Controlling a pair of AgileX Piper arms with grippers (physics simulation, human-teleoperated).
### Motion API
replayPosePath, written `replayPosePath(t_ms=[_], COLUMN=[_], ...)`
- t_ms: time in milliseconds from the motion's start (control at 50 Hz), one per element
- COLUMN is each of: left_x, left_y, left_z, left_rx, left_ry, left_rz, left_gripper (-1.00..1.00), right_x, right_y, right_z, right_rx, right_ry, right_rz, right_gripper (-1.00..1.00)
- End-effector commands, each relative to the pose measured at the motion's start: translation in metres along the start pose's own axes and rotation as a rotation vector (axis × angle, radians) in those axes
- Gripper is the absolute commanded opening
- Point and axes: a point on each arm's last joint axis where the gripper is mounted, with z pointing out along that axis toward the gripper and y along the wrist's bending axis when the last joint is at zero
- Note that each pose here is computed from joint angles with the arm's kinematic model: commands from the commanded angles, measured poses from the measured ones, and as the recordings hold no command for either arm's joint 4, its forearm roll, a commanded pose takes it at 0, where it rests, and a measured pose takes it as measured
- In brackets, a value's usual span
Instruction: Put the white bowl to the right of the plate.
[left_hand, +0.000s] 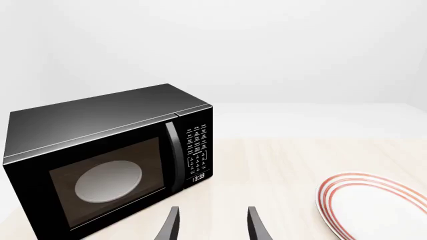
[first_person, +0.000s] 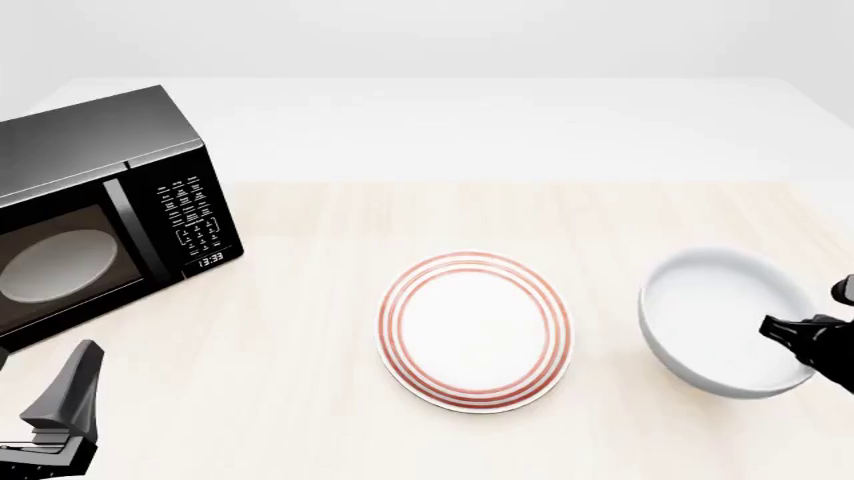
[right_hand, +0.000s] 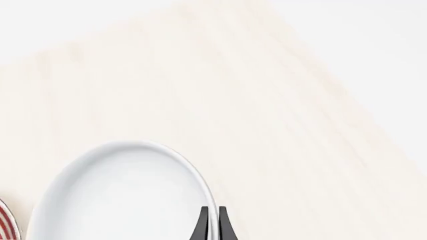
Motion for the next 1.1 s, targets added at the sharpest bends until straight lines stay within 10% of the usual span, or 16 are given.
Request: replayPosePath(t_ms=[20, 960, 980, 1100], left_x=[0.0, 0.0, 0.0, 0.0], left_y=[0.0, 0.0, 0.0, 0.0], left_z=[0.0, 0.0, 0.0, 0.0], left_rx=[0.0, 0.0, 0.0, 0.0], left_ry=[0.0, 0.0, 0.0, 0.0], left_rz=[0.0, 0.0, 0.0, 0.0], left_gripper=[1.0, 1.0, 1.0, 1.0], right_x=[0.005, 0.022, 0.019, 0.009], right_y=[-0.015, -0.01, -0.01, -0.008], right_z=[0.011, 0.039, 0.035, 0.019], right_rx=[0.061, 0.04, 0.04, 0.033], right_ry=[0.014, 0.053, 0.044, 0.013], right_rz=[0.06, 0.084, 0.086, 0.081], right_gripper=[-1.0, -1.0, 1.0, 1.0])
